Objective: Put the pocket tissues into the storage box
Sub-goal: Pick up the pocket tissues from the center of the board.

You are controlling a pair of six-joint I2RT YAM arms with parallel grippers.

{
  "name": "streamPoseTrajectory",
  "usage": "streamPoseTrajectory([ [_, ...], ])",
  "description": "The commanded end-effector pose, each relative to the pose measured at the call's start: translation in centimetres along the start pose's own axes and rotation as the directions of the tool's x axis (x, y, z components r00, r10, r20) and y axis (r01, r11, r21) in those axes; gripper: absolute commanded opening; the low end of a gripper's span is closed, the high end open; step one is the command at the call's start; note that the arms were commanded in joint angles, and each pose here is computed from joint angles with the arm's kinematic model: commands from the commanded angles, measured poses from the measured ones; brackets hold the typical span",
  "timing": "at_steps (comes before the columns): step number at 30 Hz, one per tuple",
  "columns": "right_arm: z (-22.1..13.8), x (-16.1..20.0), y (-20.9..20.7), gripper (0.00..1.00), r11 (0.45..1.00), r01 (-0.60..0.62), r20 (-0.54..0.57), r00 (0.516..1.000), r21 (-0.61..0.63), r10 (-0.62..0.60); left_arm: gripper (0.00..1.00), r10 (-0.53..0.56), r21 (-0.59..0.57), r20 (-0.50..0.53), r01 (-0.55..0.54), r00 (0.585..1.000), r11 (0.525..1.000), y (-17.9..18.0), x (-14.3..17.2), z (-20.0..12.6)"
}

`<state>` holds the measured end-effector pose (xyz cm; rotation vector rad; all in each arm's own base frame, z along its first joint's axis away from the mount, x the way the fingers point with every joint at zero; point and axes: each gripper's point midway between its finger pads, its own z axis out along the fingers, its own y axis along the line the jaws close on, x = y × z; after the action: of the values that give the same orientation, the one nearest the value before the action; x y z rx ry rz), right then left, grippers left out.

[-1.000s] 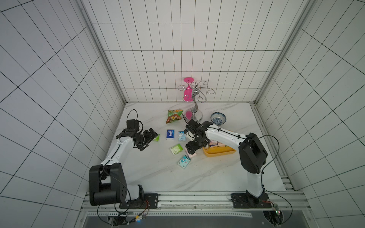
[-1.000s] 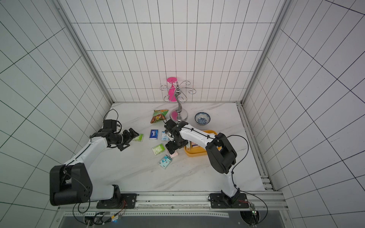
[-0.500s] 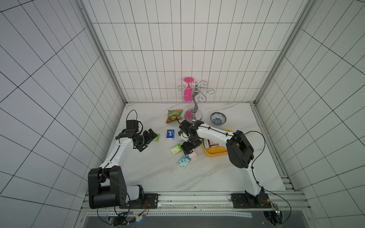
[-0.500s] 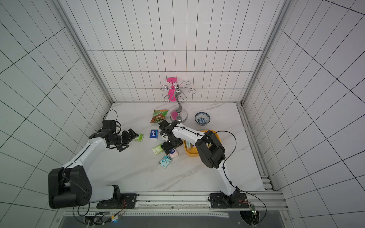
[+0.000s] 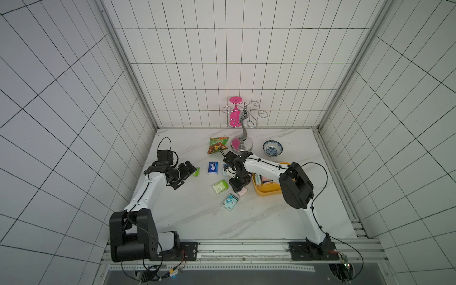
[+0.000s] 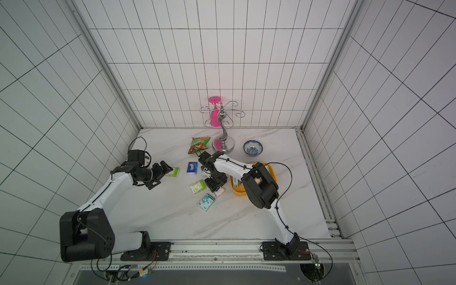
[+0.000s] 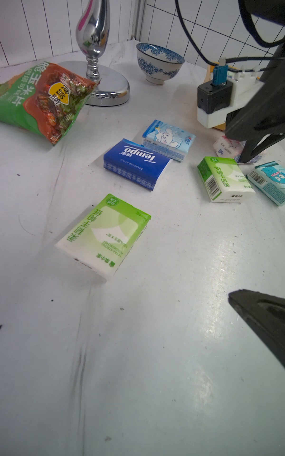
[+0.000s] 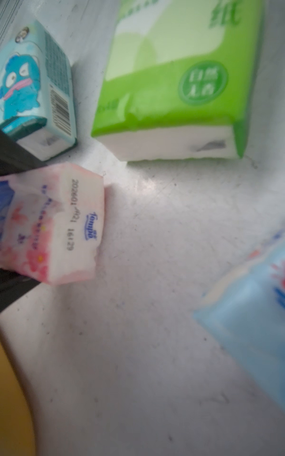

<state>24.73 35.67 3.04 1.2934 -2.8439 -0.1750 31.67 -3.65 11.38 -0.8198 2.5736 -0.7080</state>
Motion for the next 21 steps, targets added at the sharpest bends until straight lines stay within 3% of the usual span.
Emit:
streamPoseTrajectory([
  [1,-4.0,-1.6,0.0,0.49,0.999,-0.014,0.093,0.996,0.03,0.011,0.98,0.021,0.018,0.016,-0.021,1.0,1.0,-0.4,-0.3,-0.3],
  [5,-7.4,-2.1,-1.2,0.46,0.997,-0.066,0.166,0.985,0.05,0.056,0.98,0.026,0.038,0.0,-0.026,1.0,0.999,-1.2,-0.4,0.0],
  [10,-11.5,-0.8,-4.1,0.45,0.986,-0.164,0.239,0.959,0.038,0.15,0.98,0.119,0.023,-0.001,-0.119,0.993,0.993,-3.2,-0.2,0.0],
  [16,-14.9,3.5,-9.3,0.45,0.953,-0.296,0.293,0.918,0.064,0.266,0.98,0.262,0.016,-0.008,-0.262,0.965,0.965,-6.9,0.9,0.1],
  [21,-14.7,8.7,-13.9,0.44,0.906,-0.413,0.269,0.887,0.095,0.376,0.98,0.328,0.047,-0.029,-0.326,0.944,0.944,-9.2,2.1,0.5],
])
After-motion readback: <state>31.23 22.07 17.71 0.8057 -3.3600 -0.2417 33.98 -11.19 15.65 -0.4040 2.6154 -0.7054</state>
